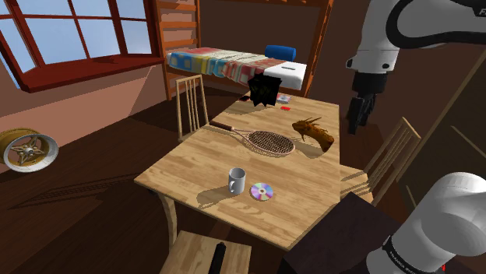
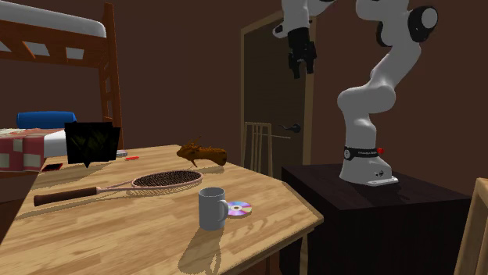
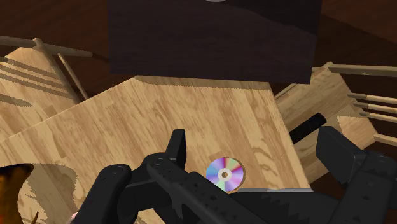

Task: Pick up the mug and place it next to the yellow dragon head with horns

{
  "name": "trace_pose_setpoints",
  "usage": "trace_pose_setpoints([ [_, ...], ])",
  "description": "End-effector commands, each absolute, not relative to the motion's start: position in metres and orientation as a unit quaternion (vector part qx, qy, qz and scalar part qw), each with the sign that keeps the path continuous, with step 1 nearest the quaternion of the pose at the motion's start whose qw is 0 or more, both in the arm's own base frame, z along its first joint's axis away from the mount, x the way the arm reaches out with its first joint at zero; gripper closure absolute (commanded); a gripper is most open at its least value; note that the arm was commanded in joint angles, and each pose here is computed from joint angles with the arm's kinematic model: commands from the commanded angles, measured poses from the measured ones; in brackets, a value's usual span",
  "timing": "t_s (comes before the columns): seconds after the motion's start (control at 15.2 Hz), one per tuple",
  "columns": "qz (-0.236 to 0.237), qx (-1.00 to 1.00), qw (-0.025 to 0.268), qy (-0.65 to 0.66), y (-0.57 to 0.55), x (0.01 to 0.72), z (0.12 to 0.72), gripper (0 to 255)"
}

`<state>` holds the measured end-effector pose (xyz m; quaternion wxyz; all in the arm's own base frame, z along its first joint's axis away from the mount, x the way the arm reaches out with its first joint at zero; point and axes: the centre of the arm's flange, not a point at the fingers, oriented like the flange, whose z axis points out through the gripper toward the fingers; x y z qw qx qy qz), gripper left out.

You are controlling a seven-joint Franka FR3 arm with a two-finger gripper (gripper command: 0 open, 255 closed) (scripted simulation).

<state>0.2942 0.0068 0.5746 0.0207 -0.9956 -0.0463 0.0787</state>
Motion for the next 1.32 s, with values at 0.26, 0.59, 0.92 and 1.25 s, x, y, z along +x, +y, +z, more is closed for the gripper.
trace_pose_setpoints([
  [0.26, 0.081, -0.995, 0.020, -0.046, 0.019, 0.332, 0.539, 0],
  [0.59, 0.083, -0.995, 0.019, -0.046, 0.034, 0.379, 0.495, 0],
  [0.92, 0.085, -0.995, 0.018, -0.046, 0.049, 0.426, 0.450, 0],
  [1.25, 0.088, -0.995, 0.016, -0.045, 0.065, 0.473, 0.405, 0],
])
